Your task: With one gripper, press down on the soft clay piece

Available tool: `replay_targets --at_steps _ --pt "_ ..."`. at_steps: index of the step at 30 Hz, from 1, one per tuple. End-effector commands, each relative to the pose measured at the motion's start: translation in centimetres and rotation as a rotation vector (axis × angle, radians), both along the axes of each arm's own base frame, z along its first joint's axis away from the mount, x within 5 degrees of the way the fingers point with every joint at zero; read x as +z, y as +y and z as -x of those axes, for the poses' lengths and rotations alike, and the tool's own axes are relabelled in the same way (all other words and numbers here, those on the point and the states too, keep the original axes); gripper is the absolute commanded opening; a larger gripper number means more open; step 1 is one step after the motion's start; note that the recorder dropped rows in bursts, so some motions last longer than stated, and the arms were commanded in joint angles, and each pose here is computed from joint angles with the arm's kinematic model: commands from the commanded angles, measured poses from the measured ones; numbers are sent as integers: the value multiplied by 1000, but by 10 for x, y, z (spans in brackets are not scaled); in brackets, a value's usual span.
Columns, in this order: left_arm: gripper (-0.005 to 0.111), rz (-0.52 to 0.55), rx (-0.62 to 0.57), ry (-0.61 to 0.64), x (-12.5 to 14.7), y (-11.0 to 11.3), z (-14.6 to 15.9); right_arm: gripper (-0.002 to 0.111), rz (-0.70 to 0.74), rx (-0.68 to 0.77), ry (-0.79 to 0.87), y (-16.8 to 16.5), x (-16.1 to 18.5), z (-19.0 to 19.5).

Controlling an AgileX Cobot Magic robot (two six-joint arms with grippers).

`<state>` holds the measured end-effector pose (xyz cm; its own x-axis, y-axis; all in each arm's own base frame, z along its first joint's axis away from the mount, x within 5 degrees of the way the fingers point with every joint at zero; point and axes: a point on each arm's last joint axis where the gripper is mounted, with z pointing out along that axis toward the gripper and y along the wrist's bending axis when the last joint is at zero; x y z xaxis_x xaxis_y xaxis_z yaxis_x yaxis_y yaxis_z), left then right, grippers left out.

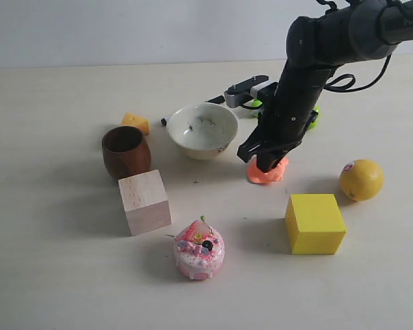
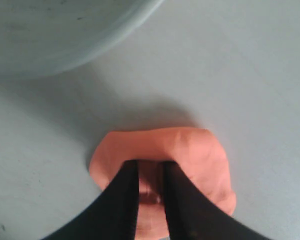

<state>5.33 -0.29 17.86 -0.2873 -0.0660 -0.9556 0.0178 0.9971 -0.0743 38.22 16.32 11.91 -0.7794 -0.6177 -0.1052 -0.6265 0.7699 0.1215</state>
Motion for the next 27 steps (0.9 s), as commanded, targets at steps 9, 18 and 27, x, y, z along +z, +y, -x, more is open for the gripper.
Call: replay_targets --at_steps 9,18,27 --pt "0 6 -4 -20 2 0 0 34 -18 -14 -4 2 0 0" --pt "0 6 -4 -20 2 0 0 33 -38 -27 -9 4 4 0" --pt "0 6 -4 -20 2 0 0 25 -45 -26 -25 4 12 0"
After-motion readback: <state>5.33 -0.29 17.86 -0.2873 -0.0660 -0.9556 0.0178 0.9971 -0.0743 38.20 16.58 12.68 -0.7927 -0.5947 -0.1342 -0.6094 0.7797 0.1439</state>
